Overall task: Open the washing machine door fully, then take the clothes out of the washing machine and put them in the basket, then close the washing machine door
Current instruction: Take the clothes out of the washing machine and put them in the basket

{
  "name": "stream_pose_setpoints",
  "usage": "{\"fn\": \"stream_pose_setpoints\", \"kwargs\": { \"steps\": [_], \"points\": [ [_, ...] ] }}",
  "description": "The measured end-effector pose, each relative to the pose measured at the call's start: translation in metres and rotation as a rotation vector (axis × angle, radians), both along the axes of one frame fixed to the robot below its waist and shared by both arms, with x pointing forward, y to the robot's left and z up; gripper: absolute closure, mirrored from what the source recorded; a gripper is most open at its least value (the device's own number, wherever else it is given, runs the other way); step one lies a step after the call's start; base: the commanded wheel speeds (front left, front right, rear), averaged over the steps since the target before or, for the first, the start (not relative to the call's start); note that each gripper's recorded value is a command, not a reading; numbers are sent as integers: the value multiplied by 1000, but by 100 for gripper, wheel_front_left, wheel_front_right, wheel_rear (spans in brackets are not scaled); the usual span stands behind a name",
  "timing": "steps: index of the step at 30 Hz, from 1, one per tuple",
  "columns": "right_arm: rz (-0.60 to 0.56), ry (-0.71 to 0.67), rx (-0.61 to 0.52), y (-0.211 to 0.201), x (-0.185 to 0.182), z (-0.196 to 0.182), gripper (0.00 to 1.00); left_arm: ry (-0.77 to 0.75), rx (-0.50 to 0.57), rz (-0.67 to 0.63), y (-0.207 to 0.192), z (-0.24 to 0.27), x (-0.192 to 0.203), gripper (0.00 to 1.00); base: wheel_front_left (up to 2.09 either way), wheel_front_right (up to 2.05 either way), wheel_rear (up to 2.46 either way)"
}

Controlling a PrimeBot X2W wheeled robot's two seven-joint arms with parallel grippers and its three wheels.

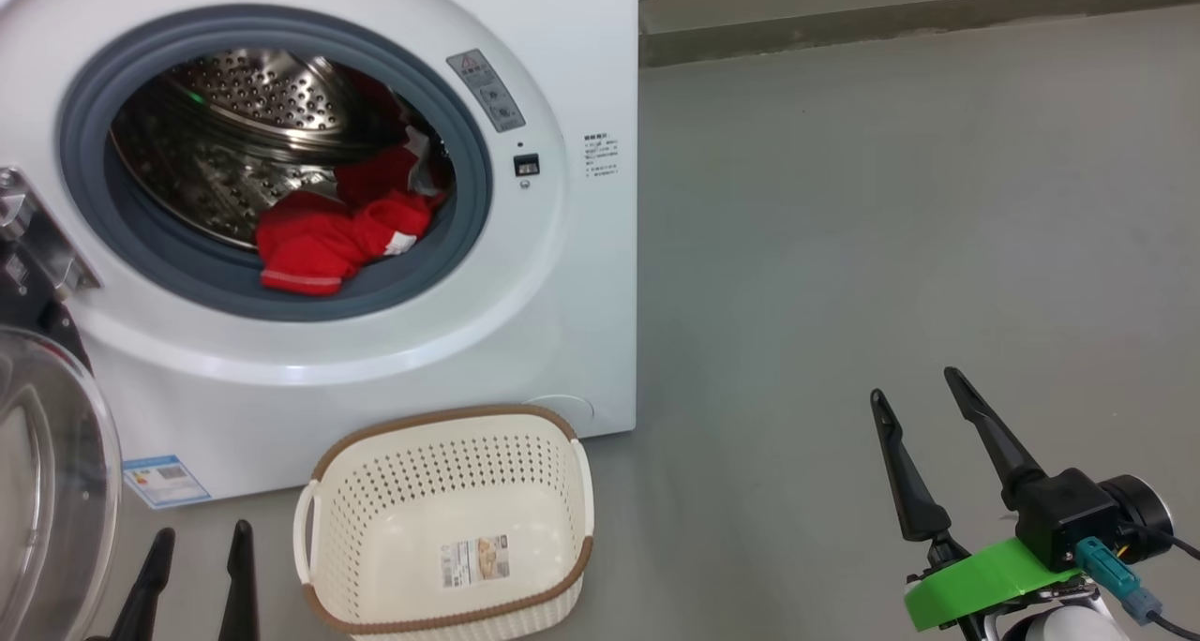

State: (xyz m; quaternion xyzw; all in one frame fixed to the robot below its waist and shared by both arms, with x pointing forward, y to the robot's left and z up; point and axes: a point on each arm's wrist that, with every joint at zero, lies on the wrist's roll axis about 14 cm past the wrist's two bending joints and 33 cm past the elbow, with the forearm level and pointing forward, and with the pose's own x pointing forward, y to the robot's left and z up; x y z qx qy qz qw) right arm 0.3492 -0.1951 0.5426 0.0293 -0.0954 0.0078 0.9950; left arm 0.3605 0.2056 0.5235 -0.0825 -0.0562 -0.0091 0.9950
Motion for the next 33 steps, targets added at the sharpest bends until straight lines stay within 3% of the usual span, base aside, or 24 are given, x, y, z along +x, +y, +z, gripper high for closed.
{"fn": "stream_pose_setpoints", "kwargs": {
  "steps": [15,33],
  "points": [
    [14,15,-3,5,1,-5,0,-9,-12,-15,-5,3,0,0,163,-163,0],
    [32,32,-2,11,6,-10,0,10,-12,-6,-3,0,-2,0,16,-16,0]
  ]
}}
